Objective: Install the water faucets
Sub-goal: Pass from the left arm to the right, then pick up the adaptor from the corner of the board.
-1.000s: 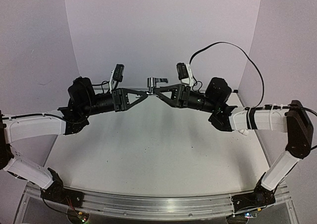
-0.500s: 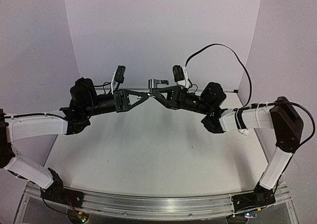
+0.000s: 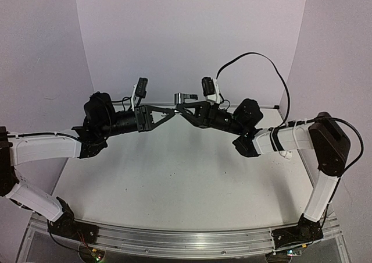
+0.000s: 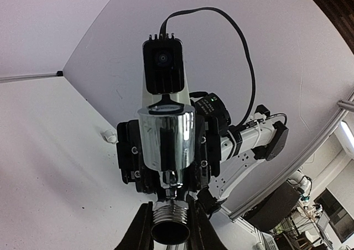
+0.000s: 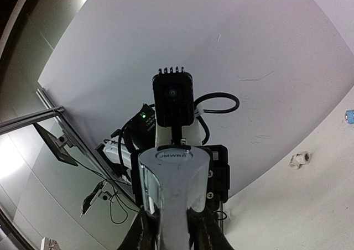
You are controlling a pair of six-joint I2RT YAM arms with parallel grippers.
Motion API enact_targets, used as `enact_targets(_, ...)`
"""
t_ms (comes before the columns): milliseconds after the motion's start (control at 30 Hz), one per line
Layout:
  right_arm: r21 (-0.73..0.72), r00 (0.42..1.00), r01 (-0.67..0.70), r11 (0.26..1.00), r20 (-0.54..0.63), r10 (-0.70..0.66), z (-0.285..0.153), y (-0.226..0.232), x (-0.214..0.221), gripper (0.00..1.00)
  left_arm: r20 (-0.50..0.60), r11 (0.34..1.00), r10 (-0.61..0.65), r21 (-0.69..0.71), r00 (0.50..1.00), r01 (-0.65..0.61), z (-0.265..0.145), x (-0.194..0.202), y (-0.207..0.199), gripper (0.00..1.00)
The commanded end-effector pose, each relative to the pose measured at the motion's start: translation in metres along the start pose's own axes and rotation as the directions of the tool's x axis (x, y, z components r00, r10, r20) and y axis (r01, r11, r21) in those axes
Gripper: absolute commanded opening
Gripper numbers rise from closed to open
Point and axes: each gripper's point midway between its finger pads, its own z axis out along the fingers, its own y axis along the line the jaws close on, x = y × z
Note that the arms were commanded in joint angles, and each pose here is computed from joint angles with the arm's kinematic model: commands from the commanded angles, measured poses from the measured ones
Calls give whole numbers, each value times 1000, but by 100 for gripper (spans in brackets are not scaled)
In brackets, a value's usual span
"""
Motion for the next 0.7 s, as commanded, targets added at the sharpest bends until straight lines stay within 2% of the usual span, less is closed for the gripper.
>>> enact_targets(0,-5,991,106,994,82,-106,-14,13,-14,0,42,999,28,28,999,-30,-4,-8,-7,42)
enact_targets(67,72,989,113,991,92,-119,-29,-3,-12,0,50,1000,-5,-22,999,7,-13,-6,8,68)
enact_targets(100,128,988,108,986,93,-120,-38,-15,-10,0,57,998,-26,-55,998,29,-19,-5,17,76)
enact_targets(200,329,989,110,938,54,-134,-69,-54,3,0,90,967,-90,-229,992,109,-47,0,57,85)
enact_targets(267,469,986,158,869,-20,-168,-89,-78,16,0,101,907,-114,-394,988,145,-71,9,86,87)
enact_targets(333,614,972,233,754,-150,-178,-113,-103,32,0,138,803,-111,-572,984,171,-100,10,112,89)
enact_targets(367,650,961,275,708,-213,-178,-123,-109,38,0,150,728,-113,-660,982,185,-118,13,125,90)
enact_targets(467,746,918,394,537,-348,-191,-155,-124,41,0,156,453,-105,-872,982,187,-175,20,153,92)
enact_targets(567,772,862,504,387,-474,-177,-184,-130,43,0,147,242,-83,-956,986,163,-224,19,162,96)
enact_targets(633,767,833,552,327,-525,-174,-195,-127,40,0,157,105,-92,-980,983,167,-257,19,166,97)
enact_targets(667,765,824,566,307,-539,-177,-198,-124,37,0,169,60,-89,-983,982,175,-270,16,166,98)
